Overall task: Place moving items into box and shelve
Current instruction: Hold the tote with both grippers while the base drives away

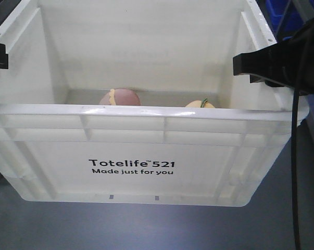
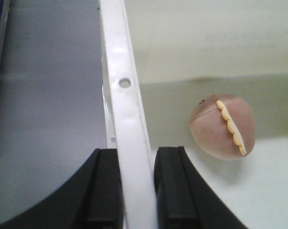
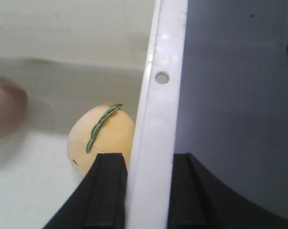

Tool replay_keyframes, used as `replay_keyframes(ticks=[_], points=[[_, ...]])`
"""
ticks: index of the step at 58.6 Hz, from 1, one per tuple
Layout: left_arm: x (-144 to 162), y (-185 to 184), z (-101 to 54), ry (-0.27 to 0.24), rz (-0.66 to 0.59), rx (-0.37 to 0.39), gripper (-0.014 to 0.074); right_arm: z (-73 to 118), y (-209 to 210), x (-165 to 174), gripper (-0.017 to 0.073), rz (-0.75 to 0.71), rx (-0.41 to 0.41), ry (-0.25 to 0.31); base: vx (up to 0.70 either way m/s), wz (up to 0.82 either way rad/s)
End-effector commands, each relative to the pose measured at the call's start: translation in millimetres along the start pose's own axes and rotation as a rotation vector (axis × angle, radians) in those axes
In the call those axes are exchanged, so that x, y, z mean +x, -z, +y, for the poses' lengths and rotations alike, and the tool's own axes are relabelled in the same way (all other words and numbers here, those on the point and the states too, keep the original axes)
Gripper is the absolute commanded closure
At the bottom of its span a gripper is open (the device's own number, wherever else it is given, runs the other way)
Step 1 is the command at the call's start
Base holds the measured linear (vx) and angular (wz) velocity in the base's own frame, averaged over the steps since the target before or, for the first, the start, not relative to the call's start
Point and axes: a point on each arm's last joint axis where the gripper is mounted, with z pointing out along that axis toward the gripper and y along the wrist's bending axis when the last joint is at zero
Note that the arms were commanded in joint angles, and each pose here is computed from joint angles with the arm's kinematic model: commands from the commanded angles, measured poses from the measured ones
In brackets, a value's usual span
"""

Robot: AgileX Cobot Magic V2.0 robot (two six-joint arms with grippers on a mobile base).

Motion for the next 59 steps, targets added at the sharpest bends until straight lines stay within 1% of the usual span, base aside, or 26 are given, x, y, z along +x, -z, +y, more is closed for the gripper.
replay_keyframes(ticks=[1,23,59], points=[[-19.1,20.7,-2.4,-0.022,-0.202,0.018,0.0555,-7.6,23.0,-20.3,0.0495,-0.222,-0.003,0.045,0.21,-0.52],[-19.1,20.7,-2.4,-0.022,-0.202,0.018,0.0555,-7.6,23.0,-20.3,0.0495,-0.222,-0.003,0.045,0.21,-0.36],[-19.1,20.7,-2.4,-0.022,-0.202,0.018,0.0555,-7.6,23.0,-20.3,0.0495,-0.222,-0.003,0.045,0.28,-0.08]])
